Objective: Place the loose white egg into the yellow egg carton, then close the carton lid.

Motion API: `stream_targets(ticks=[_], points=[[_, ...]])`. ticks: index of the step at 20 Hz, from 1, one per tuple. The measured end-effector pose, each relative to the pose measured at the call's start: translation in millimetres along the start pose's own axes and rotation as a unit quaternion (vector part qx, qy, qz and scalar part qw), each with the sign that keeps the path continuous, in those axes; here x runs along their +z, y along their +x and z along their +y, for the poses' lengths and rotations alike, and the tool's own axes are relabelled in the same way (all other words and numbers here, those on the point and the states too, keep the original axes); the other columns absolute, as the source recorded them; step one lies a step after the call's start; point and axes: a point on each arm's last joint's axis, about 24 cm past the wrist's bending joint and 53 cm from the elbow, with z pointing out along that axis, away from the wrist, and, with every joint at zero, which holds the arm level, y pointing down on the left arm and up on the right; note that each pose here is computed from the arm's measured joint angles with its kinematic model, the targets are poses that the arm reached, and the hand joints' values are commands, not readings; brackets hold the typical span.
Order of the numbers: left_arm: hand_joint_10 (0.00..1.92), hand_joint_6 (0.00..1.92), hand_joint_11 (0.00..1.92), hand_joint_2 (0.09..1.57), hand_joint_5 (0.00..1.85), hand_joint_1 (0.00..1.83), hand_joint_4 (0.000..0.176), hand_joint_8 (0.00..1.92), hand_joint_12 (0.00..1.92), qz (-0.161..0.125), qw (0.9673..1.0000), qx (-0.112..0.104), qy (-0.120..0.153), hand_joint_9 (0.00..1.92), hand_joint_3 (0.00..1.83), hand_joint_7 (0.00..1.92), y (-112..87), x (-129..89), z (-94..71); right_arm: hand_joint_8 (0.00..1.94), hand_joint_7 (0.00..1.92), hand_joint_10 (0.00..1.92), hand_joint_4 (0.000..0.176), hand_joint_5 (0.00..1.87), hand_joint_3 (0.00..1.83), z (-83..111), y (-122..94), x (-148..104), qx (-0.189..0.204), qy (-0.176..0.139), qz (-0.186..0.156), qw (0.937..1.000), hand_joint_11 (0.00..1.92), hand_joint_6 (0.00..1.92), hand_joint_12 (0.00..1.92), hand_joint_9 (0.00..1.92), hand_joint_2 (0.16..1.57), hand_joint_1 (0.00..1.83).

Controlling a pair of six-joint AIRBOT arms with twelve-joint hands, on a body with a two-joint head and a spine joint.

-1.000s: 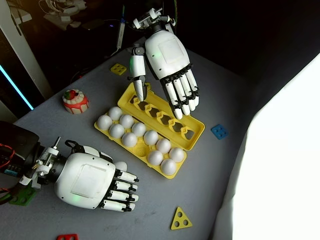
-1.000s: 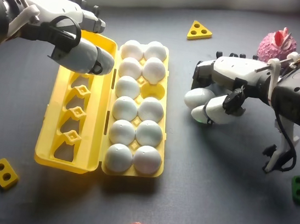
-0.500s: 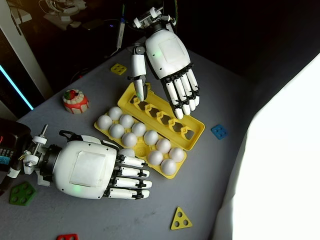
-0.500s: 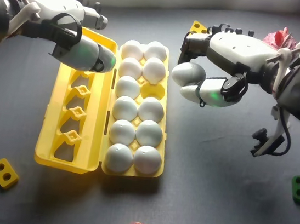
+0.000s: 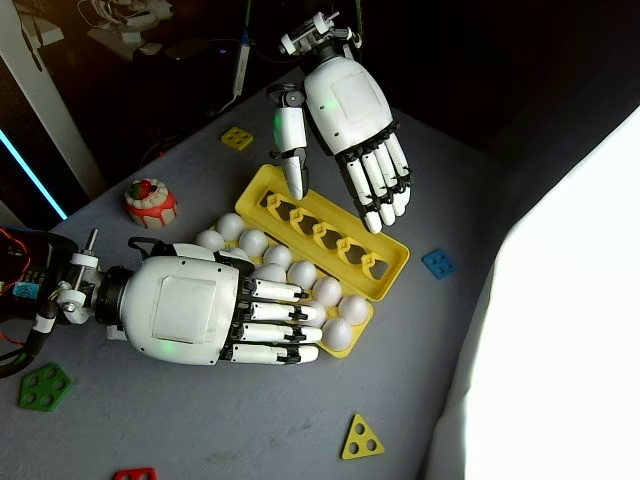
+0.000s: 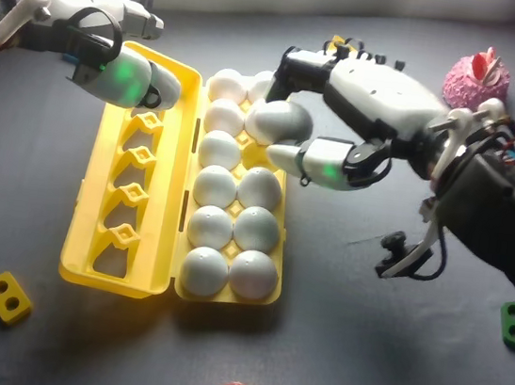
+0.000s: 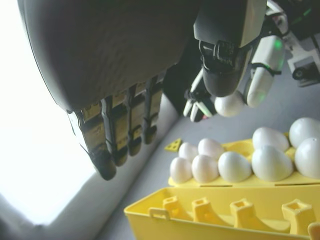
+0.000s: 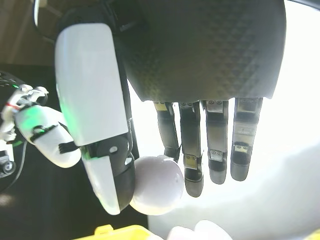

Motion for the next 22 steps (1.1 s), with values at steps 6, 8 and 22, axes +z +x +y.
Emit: stream_targets(ticks=[6, 8, 22], points=[[0.00, 0.00, 0.00, 1.33, 0.10, 0.10, 0.000, 0.00, 0.38, 0.001, 1.0000, -0.001, 0.003, 0.08, 0.00, 0.10, 0.7, -0.1, -1.4, 0.00, 0.47, 0.10, 0.000, 0.76, 0.00, -6.1, 6.6, 9.3, 0.029, -0.001, 0.001, 0.9996, 0.00, 1.35, 0.49, 0.20, 1.24, 1.09], [0.00, 0.00, 0.00, 1.33, 0.10, 0.10, 0.000, 0.00, 0.37, 0.001, 1.0000, -0.001, 0.005, 0.08, 0.00, 0.10, 0.6, 0.0, -2.2, 0.00, 0.47, 0.10, 0.000, 0.76, 0.00, -6.5, 11.2, 11.5, 0.033, -0.002, 0.002, 0.9995, 0.00, 1.35, 0.48, 0.20, 1.24, 1.09], [0.00, 0.00, 0.00, 1.34, 0.11, 0.09, 0.000, 0.00, 0.42, 0.002, 1.0000, -0.002, 0.008, 0.10, 0.00, 0.11, 0.9, 0.0, -3.8, 0.01, 0.45, 0.09, 0.000, 0.76, 0.00, -20.2, 17.1, 22.6, 0.035, 0.005, -0.005, 0.9994, 0.00, 1.35, 0.35, 0.19, 1.24, 1.09]])
